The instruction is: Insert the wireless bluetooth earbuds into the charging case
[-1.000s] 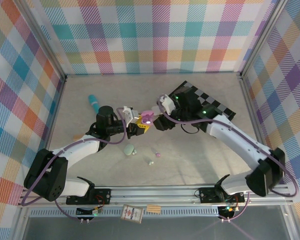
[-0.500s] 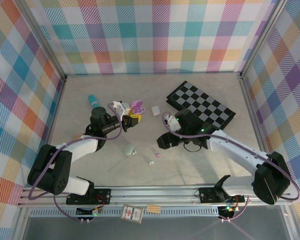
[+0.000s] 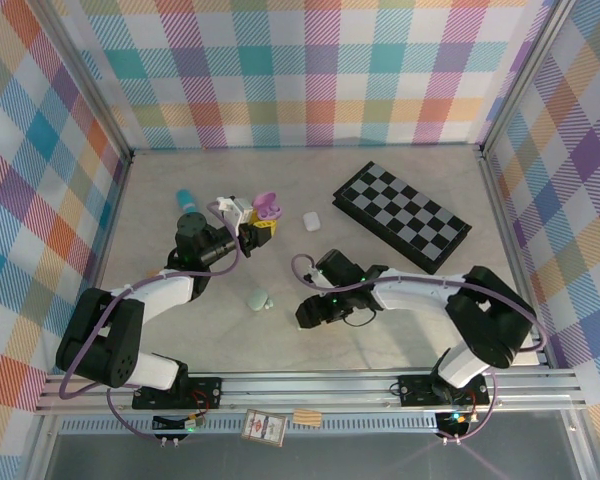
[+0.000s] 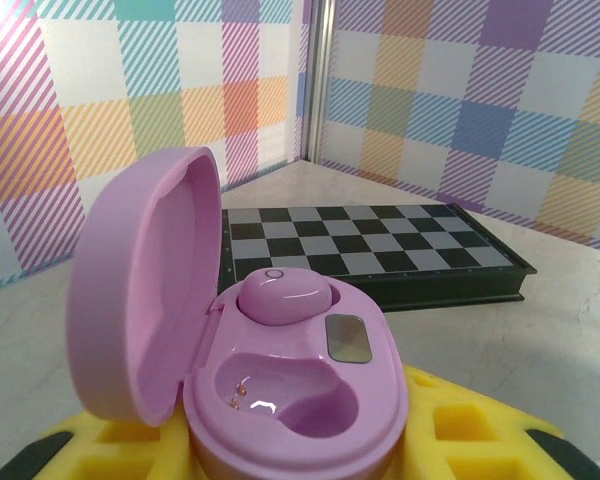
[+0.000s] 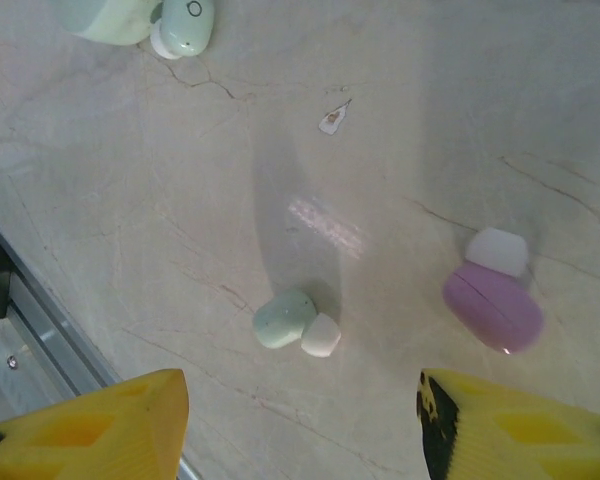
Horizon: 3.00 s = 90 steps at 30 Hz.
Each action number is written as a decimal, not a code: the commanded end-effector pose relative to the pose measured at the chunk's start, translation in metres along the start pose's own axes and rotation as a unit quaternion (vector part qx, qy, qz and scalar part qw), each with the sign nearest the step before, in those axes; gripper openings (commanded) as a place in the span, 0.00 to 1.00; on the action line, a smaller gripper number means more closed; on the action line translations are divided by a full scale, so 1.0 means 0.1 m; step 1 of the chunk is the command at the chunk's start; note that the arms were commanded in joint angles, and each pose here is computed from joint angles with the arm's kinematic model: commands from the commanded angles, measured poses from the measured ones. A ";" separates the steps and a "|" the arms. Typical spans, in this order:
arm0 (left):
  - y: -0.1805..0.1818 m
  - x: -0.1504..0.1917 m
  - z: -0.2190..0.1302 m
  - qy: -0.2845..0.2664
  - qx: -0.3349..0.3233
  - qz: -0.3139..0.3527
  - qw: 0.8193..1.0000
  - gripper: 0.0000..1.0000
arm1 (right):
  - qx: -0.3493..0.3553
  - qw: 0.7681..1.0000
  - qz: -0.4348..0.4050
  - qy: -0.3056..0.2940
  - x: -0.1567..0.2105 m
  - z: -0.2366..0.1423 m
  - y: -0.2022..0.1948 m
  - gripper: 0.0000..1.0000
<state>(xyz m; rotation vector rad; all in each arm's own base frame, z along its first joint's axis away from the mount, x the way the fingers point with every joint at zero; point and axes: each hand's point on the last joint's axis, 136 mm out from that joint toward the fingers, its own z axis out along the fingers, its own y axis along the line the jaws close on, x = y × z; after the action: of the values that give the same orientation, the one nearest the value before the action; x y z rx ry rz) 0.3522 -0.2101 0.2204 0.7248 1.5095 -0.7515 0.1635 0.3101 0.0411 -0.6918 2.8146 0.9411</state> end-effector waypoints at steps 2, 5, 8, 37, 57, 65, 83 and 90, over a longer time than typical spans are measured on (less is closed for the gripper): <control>0.05 -0.26 -0.04 -0.030 -0.008 0.019 0.999 0.29 | 0.004 1.000 0.009 -0.001 -0.02 0.08 -0.04 0.61; 0.03 -0.28 -0.06 -0.031 -0.006 0.021 0.999 0.28 | 0.037 0.999 0.010 -0.009 -0.08 0.10 -0.17 0.60; 0.02 -0.27 -0.07 -0.030 -0.006 0.020 0.999 0.29 | 0.062 0.998 0.012 -0.019 -0.17 0.10 -0.24 0.59; -0.04 -0.30 -0.10 -0.042 0.006 0.016 0.999 0.29 | -0.064 0.924 0.370 -0.071 -0.28 -0.24 -0.38 0.44; -0.08 -0.34 -0.12 -0.050 0.012 0.015 0.999 0.29 | -0.075 0.896 0.433 -0.062 -0.30 -0.04 -0.42 0.39; -0.07 -0.33 -0.11 -0.048 0.012 0.016 0.999 0.29 | -0.075 0.898 0.432 -0.050 -0.30 0.00 -0.37 0.39; -0.06 -0.31 -0.09 -0.046 0.014 0.015 0.999 0.29 | -0.063 0.902 0.423 -0.059 -0.36 -0.02 -0.31 0.35; -0.06 -0.32 -0.08 -0.046 0.016 0.015 0.999 0.29 | -0.056 0.901 0.424 -0.066 -0.42 0.00 -0.37 0.34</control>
<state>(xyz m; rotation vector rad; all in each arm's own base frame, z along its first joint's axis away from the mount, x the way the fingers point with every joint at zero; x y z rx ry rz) 0.3442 -0.2110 0.2409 0.7133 1.4608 -0.7900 0.2076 0.2986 0.0304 0.6592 2.9507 1.1766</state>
